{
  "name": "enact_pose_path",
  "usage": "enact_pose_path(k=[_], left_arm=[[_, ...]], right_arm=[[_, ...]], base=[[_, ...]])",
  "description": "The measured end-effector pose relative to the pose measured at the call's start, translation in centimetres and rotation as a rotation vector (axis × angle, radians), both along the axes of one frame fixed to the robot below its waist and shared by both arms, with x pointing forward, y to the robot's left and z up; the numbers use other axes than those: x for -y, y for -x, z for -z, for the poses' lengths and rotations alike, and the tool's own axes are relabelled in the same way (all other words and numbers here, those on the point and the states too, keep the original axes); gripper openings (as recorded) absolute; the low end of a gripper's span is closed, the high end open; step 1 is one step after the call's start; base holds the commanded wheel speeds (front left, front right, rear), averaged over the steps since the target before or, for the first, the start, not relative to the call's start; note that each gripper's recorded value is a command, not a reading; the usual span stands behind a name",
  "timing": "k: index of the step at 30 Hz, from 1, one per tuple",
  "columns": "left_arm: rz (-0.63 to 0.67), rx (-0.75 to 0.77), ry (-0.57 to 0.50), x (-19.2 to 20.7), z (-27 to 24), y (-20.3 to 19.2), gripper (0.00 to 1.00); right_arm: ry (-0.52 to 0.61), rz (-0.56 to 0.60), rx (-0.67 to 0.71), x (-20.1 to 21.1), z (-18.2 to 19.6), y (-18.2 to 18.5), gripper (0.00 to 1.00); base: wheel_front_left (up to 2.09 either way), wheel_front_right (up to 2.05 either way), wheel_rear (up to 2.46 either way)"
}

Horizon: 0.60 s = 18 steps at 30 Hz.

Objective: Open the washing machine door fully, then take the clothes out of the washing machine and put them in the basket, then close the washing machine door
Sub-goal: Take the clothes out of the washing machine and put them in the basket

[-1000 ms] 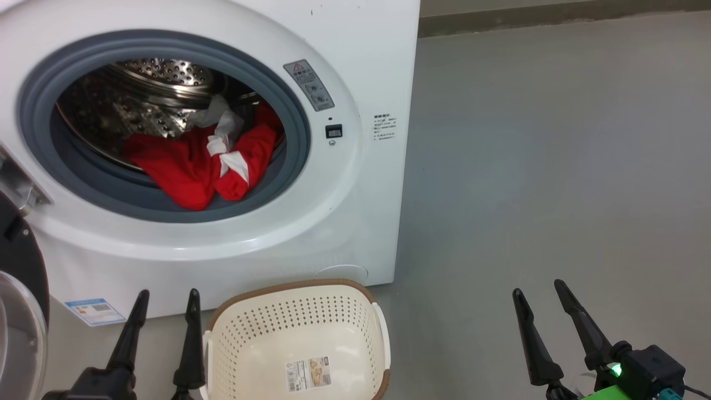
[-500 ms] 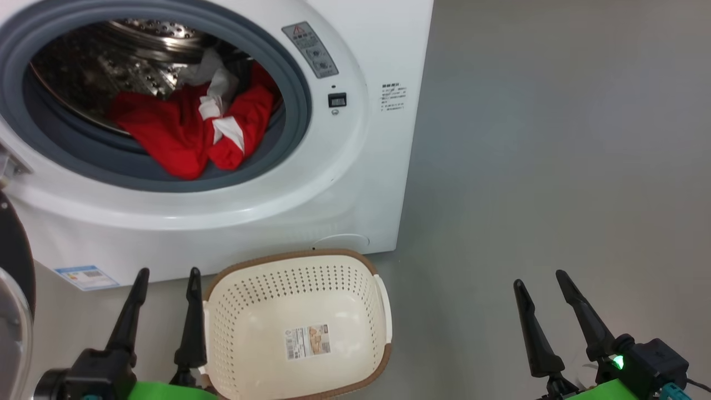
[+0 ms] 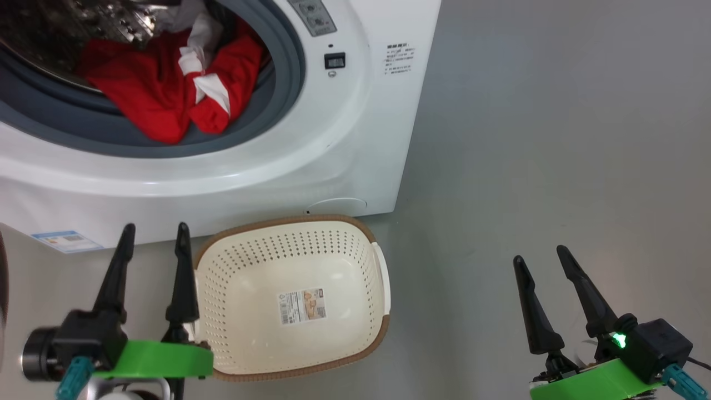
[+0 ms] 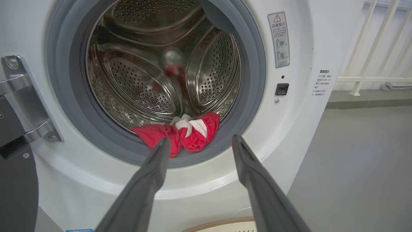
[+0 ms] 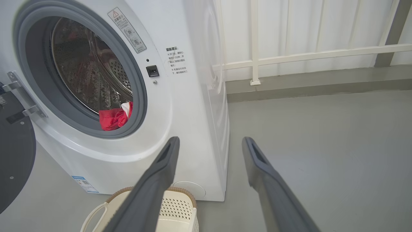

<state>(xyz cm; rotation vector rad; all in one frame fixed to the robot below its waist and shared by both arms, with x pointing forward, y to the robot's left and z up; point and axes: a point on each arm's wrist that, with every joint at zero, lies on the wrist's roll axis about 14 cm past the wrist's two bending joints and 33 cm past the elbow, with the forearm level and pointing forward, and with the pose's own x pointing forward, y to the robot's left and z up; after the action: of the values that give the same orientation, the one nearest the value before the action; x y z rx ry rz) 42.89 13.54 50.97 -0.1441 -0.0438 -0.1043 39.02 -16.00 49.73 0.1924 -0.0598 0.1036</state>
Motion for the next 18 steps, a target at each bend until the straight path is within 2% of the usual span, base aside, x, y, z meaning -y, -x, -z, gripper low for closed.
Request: enact_pose_path(k=[18], left_arm=[[-0.034, 0.029, -0.042, -0.9, 1.0, -7.3, 1.0]], right_arm=[[0.019, 0.012, -0.059, 0.5, 2.7, -2.0, 1.0]], base=[[0.0, 0.0, 0.0]])
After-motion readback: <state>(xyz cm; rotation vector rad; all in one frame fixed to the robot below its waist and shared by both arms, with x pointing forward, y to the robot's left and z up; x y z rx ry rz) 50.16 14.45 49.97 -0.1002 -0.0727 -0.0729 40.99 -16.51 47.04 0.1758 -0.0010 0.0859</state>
